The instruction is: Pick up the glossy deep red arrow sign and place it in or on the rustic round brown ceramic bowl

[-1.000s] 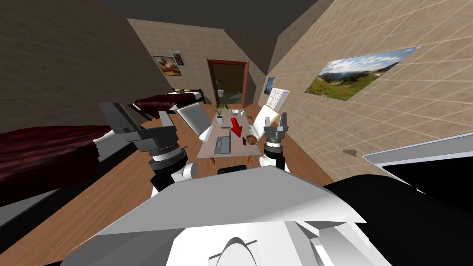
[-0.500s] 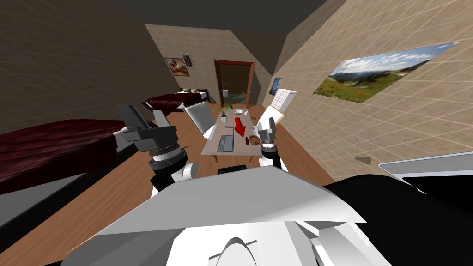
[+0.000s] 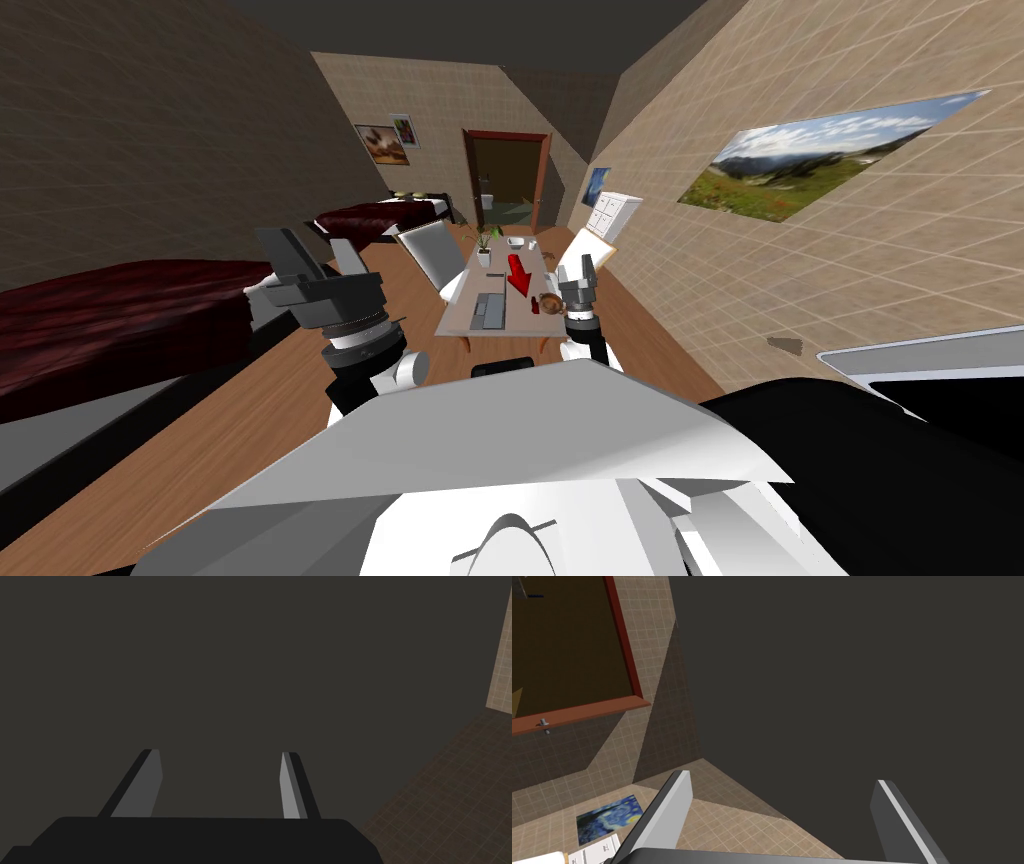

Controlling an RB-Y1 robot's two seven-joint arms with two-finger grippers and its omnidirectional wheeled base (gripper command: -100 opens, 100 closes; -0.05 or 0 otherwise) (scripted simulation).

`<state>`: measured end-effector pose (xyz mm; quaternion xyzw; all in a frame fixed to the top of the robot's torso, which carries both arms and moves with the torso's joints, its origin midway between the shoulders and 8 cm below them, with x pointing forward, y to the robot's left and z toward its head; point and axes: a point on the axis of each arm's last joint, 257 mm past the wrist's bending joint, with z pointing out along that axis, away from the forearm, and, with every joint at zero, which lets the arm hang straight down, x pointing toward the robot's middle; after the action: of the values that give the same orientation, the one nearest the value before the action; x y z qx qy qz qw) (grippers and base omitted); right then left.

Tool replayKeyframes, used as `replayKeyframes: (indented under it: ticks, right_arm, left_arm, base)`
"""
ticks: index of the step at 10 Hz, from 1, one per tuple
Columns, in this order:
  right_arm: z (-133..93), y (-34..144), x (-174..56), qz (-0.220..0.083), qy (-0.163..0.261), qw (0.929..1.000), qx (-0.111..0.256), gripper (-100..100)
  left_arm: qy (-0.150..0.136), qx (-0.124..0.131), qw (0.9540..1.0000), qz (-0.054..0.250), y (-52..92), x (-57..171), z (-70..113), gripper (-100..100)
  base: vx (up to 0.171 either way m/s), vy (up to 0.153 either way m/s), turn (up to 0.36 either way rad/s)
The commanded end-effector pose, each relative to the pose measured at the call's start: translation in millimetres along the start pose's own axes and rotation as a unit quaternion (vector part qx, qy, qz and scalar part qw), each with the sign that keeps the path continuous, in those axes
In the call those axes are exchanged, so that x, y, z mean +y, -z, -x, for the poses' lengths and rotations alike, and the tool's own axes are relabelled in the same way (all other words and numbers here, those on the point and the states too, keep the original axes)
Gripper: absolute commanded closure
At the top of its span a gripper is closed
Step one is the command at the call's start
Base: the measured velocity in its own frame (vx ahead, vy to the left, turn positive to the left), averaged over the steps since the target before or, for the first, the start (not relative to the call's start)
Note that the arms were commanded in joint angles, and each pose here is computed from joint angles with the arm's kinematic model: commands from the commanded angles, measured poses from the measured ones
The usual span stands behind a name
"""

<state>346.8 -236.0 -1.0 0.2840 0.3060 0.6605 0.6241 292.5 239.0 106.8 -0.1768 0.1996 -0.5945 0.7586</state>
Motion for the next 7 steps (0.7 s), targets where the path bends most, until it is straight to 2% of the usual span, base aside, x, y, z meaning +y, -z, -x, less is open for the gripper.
replayKeyframes:
  ticks: [1,2,3,4,5,6,7]
  right_arm:
    - [0.0,0.0,0.0,0.000,0.000,1.0000,0.000,-100]
    - [0.0,0.0,0.0,0.000,0.000,1.0000,0.000,-100]
    - [-3.1,8.0,-26.5,-0.036,0.001,0.9993,0.007,-100]
    - [-4.1,12.8,-39.7,-0.054,0.002,0.9985,0.010,-100]
    - [-4.1,12.8,-39.7,-0.054,0.002,0.9985,0.010,-100]
    - [-5.1,18.8,-55.1,-0.075,0.004,0.9971,0.014,-100]
    - [-5.1,18.8,-55.1,-0.075,0.004,0.9971,0.014,-100]
  left_arm:
    - [0.000,0.000,1.0000,0.000,0.0,0.0,0.0,0]
    - [0.000,0.000,1.0000,0.000,0.0,0.0,0.0,0]
    - [0.000,0.000,1.0000,0.000,0.0,0.0,0.0,0]
    - [0.000,0.000,1.0000,0.000,0.0,0.0,0.0,0]
    - [0.000,0.000,1.0000,0.000,0.0,0.0,0.0,0]
    - [0.000,0.000,1.0000,0.000,0.0,0.0,0.0,0]
    - [0.000,0.000,1.0000,0.000,0.0,0.0,0.0,0]
  base:
    - [0.000,0.007,0.004]
    - [-0.009,0.008,0.039]
    - [-0.039,0.024,0.159]
    - [-0.051,0.033,0.203]
    - [-0.018,0.023,0.077]
    - [-0.010,0.030,0.056]
    - [-0.014,0.015,0.059]
